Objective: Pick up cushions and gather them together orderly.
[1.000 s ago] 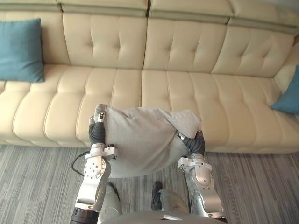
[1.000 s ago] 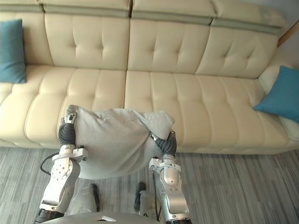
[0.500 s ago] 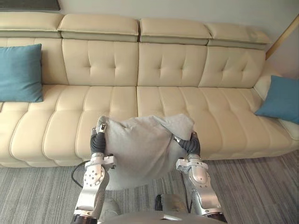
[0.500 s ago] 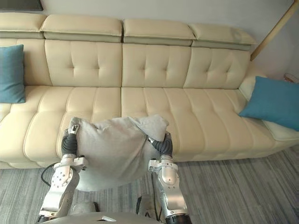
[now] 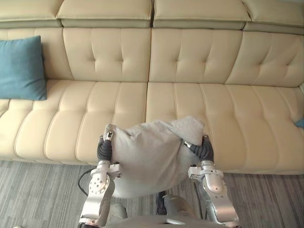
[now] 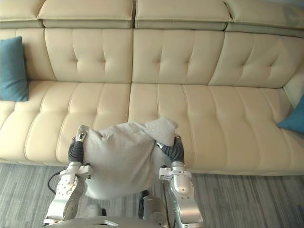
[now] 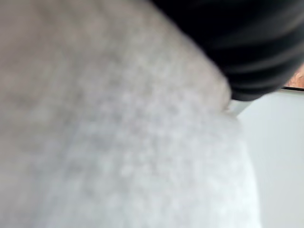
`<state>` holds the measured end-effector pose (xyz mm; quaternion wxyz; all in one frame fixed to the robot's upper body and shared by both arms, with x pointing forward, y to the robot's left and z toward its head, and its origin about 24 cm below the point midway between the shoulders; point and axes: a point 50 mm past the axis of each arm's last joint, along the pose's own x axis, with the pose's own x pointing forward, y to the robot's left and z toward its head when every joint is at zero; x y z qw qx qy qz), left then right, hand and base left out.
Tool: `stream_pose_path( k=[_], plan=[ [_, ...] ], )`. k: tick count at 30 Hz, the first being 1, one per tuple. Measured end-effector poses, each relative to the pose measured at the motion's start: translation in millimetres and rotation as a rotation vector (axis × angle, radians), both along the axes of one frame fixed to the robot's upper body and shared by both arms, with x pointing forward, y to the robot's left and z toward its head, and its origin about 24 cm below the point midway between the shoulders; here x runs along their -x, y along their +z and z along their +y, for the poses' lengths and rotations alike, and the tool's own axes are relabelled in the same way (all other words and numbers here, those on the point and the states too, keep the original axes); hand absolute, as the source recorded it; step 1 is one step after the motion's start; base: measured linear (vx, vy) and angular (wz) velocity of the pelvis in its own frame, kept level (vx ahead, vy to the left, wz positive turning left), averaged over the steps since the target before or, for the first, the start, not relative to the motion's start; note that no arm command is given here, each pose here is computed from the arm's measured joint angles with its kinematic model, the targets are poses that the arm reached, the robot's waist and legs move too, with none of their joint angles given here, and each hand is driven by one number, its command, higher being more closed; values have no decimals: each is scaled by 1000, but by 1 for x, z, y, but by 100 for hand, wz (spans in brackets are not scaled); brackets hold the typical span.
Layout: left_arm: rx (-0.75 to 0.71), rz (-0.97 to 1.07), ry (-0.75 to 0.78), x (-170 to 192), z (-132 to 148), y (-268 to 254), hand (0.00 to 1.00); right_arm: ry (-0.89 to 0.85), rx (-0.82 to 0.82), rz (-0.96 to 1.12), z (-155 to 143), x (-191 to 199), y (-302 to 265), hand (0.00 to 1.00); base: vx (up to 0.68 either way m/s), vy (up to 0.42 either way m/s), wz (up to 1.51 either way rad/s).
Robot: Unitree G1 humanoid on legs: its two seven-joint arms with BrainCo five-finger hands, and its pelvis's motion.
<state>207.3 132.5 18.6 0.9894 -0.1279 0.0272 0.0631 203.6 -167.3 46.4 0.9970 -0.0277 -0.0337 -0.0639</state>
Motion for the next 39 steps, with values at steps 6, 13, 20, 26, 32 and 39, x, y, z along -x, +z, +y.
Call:
stream_pose_path(
  k=[6,13,20,26,32,39],
  plan=[
    [39,-48,-17,0,-6,10,100,-22,4,-2,-6,4,1,100,275,237,0],
    [-42,-1,-6,11,15,0,100,7,-108,136,15,7,-32,100,117,188,-32],
    [-48,85,-35,13,13,-19,100,6,-83,172,12,5,-40,100,-110,-27,-31],
    [-97,18,-8,-12,11,-4,100,10,25,72,18,-35,-19,100,-190,-59,-26],
    [-234,-175,63,-69,9,46,100,-29,59,-196,33,-83,48,100,-117,-76,-1],
    [-293,-549,225,-132,-3,172,100,-207,-29,-563,38,-122,158,100,-125,-44,26]
  ],
)
